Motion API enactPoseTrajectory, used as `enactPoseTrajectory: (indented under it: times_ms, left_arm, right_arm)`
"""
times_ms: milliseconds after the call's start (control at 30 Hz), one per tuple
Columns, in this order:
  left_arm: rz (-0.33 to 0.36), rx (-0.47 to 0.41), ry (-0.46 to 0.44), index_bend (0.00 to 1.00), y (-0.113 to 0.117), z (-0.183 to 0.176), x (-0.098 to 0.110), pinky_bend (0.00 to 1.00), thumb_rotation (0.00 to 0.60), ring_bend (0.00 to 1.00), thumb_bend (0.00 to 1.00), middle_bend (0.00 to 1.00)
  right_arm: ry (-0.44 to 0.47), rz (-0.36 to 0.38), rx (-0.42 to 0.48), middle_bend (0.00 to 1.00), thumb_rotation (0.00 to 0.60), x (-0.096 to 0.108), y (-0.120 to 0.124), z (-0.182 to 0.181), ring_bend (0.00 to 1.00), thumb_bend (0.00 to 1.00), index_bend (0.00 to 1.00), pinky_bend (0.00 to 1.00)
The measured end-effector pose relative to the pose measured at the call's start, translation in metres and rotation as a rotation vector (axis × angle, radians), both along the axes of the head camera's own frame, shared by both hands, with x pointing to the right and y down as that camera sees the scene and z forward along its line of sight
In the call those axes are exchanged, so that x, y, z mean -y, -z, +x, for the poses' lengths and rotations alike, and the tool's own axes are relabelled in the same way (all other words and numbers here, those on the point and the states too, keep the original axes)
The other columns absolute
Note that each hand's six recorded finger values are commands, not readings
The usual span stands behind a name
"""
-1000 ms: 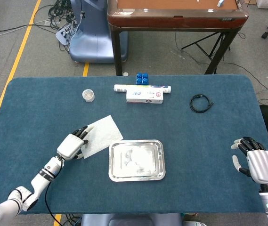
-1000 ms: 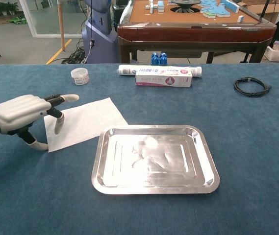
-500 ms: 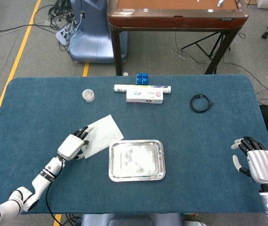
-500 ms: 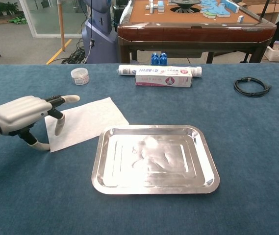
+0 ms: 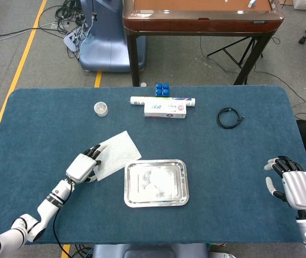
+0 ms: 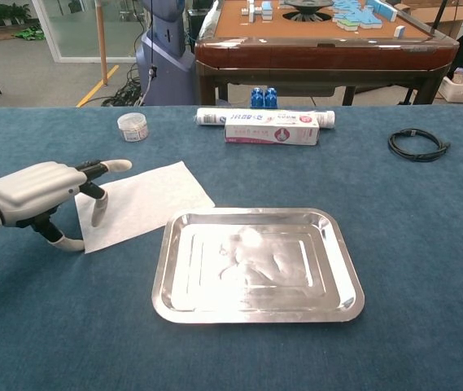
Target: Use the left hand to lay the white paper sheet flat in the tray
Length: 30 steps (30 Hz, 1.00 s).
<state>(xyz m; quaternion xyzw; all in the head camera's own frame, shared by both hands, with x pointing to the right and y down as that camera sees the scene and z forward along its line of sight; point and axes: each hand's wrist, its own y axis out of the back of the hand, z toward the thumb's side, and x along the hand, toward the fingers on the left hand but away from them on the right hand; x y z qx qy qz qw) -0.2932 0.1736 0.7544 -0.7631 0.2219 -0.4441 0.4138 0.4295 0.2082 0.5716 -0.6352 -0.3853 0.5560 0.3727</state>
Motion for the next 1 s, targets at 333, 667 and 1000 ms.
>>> enactPoseTrajectory:
  times_ms: [333, 667, 1000]
  left_arm:
    - [-0.007, -0.008, 0.018, 0.61, 0.0003, 0.0012, 0.001, 0.23, 0.6, 0.0, 0.73, 0.0]
    - [-0.012, -0.022, 0.029, 0.68, 0.0012, 0.0025, 0.0014, 0.23, 0.6, 0.0, 0.73, 0.0]
    - [-0.009, -0.055, 0.046, 0.69, 0.0054, 0.0051, 0.0039, 0.23, 0.6, 0.0, 0.73, 0.02]
  right_arm:
    - [0.0, 0.001, 0.0, 0.33, 0.6, 0.0002, 0.0003, 0.0001, 0.19, 0.45, 0.41, 0.29]
    - [0.0, 0.0, 0.001, 0.33, 0.6, 0.0003, 0.0001, 0.0002, 0.19, 0.45, 0.41, 0.29]
    - [-0.001, 0.0, 0.002, 0.33, 0.6, 0.0003, 0.0004, 0.0001, 0.19, 0.45, 0.41, 0.29]
